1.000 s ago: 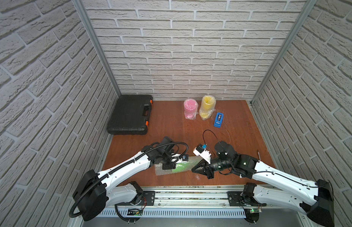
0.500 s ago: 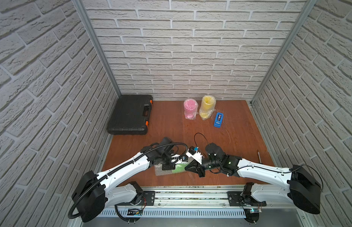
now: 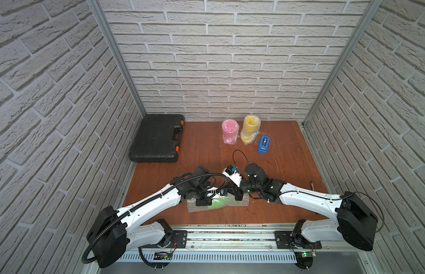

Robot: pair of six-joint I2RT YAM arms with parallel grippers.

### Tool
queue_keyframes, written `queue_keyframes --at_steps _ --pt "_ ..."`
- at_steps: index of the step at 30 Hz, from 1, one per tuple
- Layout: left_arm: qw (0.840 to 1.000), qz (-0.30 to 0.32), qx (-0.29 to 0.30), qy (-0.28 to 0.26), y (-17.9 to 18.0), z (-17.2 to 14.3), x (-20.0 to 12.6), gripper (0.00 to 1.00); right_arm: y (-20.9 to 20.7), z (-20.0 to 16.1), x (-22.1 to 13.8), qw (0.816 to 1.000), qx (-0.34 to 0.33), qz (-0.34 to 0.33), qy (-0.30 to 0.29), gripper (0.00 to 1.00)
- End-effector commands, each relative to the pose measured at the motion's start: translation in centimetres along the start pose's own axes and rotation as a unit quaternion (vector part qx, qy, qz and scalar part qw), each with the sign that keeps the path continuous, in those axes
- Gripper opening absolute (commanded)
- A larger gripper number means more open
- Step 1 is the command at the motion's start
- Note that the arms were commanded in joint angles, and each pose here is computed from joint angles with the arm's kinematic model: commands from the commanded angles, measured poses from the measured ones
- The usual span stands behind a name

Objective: Wrap wine glasses in bubble wrap
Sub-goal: Stick the tape on the bubble wrap.

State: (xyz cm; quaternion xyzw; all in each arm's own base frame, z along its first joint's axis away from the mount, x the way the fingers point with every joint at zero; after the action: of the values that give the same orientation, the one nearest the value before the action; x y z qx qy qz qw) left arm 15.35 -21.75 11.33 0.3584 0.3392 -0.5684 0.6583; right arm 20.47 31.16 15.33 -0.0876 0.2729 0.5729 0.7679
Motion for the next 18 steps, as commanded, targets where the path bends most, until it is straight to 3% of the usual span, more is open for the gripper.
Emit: queue_keyframes --at_steps 1,10,18 --pt "0.998 -0.035 -0.010 0.054 -1.9 -2.9 0.7 0.00 -0.7 -0.2 0.3 1.000 -0.002 -0.015 0.022 0.03" --pt "0.997 -0.039 -0.010 0.062 -2.1 -3.0 0.9 0.00 -2.8 -3.5 1.4 0.986 0.038 -0.055 0.152 0.03" --pt "0.997 -0.038 -0.011 0.066 -2.2 -3.1 1.0 0.00 -2.7 -7.9 0.7 0.945 0.069 -0.043 0.316 0.09"
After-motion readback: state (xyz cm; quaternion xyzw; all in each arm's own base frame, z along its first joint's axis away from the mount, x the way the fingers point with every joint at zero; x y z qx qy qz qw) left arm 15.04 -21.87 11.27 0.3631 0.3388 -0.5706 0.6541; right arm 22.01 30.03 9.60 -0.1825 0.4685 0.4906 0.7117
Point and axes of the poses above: each gripper's point midway between its finger pads, its own x axis out along the fingers, its own y axis along the line the jaws close on, z = x × y, the point moved 2 cm from there along -x, back along the fingers, and after that the axes turned 10 degrees about -x, right-handed, at the moved point
